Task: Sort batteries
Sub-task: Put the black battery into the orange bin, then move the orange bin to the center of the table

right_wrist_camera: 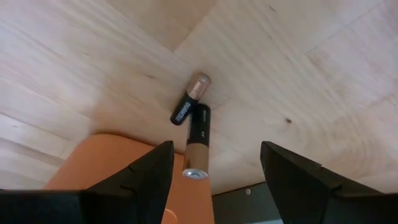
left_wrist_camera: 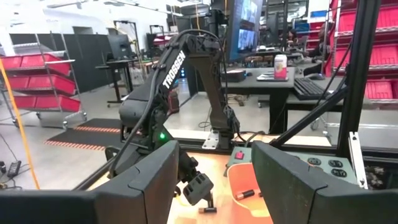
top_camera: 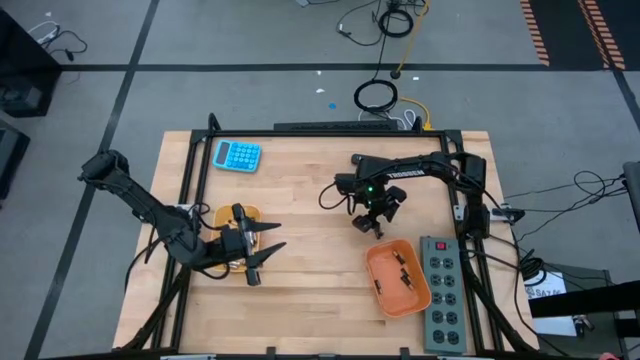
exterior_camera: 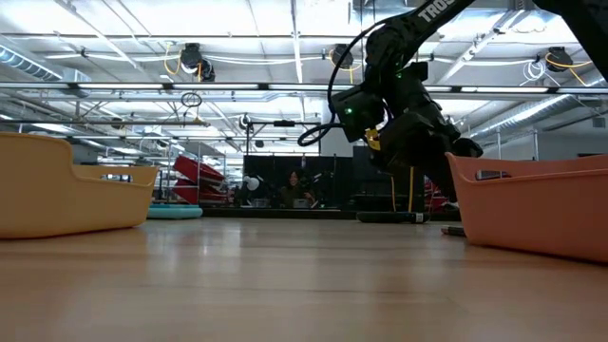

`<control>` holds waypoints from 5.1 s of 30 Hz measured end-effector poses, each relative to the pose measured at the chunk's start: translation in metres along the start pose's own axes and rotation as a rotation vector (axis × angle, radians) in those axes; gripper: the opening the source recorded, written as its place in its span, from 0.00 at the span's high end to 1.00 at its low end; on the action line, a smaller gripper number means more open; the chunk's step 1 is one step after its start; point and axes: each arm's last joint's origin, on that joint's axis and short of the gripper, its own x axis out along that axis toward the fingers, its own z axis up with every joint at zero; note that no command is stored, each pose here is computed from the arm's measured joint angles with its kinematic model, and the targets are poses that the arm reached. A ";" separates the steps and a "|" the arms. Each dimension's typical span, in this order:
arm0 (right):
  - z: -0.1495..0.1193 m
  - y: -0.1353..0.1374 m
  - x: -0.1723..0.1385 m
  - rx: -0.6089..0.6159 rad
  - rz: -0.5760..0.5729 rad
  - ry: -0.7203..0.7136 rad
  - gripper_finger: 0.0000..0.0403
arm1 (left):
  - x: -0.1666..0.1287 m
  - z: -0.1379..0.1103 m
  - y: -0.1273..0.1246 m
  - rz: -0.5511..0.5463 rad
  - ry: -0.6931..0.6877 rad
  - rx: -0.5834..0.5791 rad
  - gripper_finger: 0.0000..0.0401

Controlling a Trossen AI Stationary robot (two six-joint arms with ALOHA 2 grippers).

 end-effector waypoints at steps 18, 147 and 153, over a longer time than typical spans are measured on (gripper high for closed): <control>0.005 0.006 0.002 -0.025 -0.028 -0.097 0.42 | 0.000 0.003 0.001 0.021 -0.019 -0.017 0.47; -0.124 0.028 -0.060 -0.506 -0.237 -0.436 0.50 | -0.039 0.000 -0.023 -0.022 0.034 0.046 0.47; -0.153 0.062 -0.045 -0.839 -0.286 -0.548 0.50 | -0.039 0.002 -0.020 0.075 0.032 0.055 0.47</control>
